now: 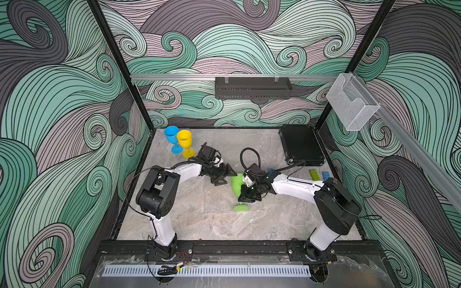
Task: Wrap wine glasses in bubble wrap
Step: Place the wine glass on the bubble wrap.
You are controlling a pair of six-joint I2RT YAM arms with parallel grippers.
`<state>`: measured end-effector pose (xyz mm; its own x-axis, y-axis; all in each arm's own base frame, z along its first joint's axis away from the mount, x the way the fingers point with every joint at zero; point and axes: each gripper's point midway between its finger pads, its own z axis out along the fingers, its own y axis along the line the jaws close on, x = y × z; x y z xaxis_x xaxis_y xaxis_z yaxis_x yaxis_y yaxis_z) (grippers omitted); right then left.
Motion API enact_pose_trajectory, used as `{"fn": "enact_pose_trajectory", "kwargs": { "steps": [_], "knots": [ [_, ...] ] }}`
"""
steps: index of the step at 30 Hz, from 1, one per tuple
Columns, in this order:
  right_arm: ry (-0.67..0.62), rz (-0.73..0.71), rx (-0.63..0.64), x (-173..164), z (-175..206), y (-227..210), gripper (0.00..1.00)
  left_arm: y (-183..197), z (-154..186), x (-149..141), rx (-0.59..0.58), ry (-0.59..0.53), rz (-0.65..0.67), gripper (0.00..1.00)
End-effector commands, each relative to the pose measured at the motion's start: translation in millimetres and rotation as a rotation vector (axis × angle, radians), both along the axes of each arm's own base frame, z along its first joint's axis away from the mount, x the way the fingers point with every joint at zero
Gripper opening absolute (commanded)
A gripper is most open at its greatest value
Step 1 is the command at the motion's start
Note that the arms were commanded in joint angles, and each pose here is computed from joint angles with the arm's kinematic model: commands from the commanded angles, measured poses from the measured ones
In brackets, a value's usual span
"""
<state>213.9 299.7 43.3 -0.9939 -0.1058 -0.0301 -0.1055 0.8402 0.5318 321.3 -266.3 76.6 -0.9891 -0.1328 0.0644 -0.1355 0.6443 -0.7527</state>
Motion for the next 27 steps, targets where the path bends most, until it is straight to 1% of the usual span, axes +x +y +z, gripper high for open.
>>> {"fn": "enact_pose_trajectory", "kwargs": {
  "steps": [1,7,13,19,22,25,27],
  "knots": [
    [0.021,0.021,-0.058,-4,-13,-6,0.00,-7,8,-1,-0.003,-0.021,-0.030,0.78],
    [0.047,0.004,-0.079,-8,-29,-11,0.00,-11,3,-5,0.010,-0.019,-0.070,0.77],
    [0.050,0.001,-0.081,-9,-29,-11,0.01,-11,-8,-9,0.045,-0.005,-0.088,0.75],
    [0.016,0.001,-0.068,-5,-13,-12,0.19,-4,-21,-10,0.104,-0.003,-0.102,0.70],
    [-0.006,0.006,-0.064,-5,0,-14,0.29,-4,-23,-10,0.113,-0.004,-0.112,0.69],
    [-0.044,0.006,-0.040,-2,15,-17,0.36,-3,-29,-11,0.126,0.005,-0.112,0.67],
    [-0.043,0.003,-0.036,-1,24,-24,0.39,-3,-28,-10,0.133,-0.003,-0.119,0.67]
  ]
}}
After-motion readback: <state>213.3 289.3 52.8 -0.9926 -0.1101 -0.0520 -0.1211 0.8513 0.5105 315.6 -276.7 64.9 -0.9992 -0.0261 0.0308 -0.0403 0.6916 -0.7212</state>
